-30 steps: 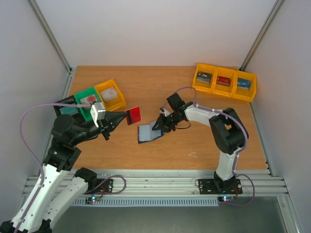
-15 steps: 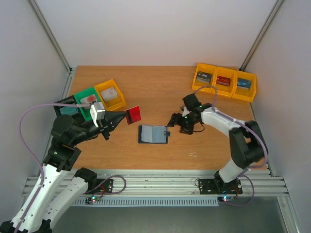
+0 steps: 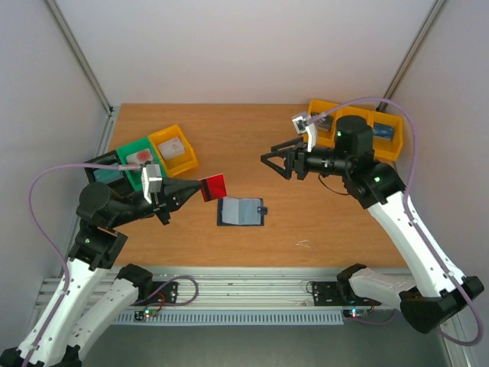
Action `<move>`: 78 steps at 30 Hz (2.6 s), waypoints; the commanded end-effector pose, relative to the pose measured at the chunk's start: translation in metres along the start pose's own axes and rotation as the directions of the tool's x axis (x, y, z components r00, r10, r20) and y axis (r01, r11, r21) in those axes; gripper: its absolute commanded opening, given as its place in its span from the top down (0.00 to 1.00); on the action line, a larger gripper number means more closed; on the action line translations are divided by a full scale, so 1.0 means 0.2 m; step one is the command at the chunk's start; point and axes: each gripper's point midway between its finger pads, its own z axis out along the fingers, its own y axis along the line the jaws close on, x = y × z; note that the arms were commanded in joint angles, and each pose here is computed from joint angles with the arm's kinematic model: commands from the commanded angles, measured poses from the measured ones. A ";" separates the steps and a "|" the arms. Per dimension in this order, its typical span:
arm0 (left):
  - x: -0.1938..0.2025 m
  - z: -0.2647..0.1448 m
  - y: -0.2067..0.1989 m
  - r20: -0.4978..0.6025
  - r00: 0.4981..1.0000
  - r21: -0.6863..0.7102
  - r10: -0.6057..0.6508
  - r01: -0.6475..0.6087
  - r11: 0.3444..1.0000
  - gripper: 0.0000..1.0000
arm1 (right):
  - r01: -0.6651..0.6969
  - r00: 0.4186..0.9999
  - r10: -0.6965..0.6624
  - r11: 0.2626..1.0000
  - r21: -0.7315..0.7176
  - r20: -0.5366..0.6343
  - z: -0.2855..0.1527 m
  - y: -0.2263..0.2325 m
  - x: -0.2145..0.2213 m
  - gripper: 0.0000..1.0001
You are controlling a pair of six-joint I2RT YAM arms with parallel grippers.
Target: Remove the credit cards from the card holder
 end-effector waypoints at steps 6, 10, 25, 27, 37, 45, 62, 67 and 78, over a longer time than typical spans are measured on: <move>-0.12 -0.01 -0.11 0.050 0.999 0.092 0.020 -0.025 0.995 1.00 | 0.309 0.948 -0.306 0.820 -0.482 0.088 -0.04 0.72 0.00 0.40; -0.13 -0.01 -0.11 0.051 0.999 0.096 0.011 -0.016 0.995 1.00 | 0.364 0.923 -0.381 0.811 -0.458 0.059 0.05 0.76 0.07 0.45; -0.12 -0.01 -0.10 0.050 0.999 0.094 0.005 -0.010 0.996 1.00 | 0.315 0.920 -0.388 0.818 -0.482 -0.056 0.22 0.75 0.20 0.92; -0.12 -0.01 -0.10 0.049 0.999 0.093 0.004 -0.008 0.996 1.00 | 0.323 0.919 -0.392 0.817 -0.477 -0.049 0.21 0.75 0.20 0.99; 0.03 -0.02 0.16 0.034 0.997 -0.175 -0.071 0.075 0.982 0.02 | 0.426 0.877 -0.465 0.869 -0.250 -0.122 0.22 0.54 0.15 0.99; 0.42 -0.26 0.67 0.081 0.959 -0.651 -0.271 0.257 0.714 0.01 | 0.631 0.447 -0.439 0.772 -0.073 -0.779 0.09 -0.11 0.47 0.99; 0.77 -0.65 0.87 0.250 0.880 -0.804 -0.404 0.421 0.419 0.01 | 0.831 0.145 -0.010 0.543 0.117 -0.989 -0.46 -1.50 0.42 0.99; 0.61 -0.63 0.88 0.263 0.893 -0.765 -0.366 0.424 0.485 0.01 | 0.884 0.195 0.010 0.432 0.180 -0.981 -0.52 -1.83 0.20 0.99; 0.34 -0.55 1.08 0.176 0.938 -0.770 -0.299 0.321 0.552 0.01 | 0.947 0.187 0.073 0.253 0.200 -0.980 -0.67 -2.45 -0.04 0.99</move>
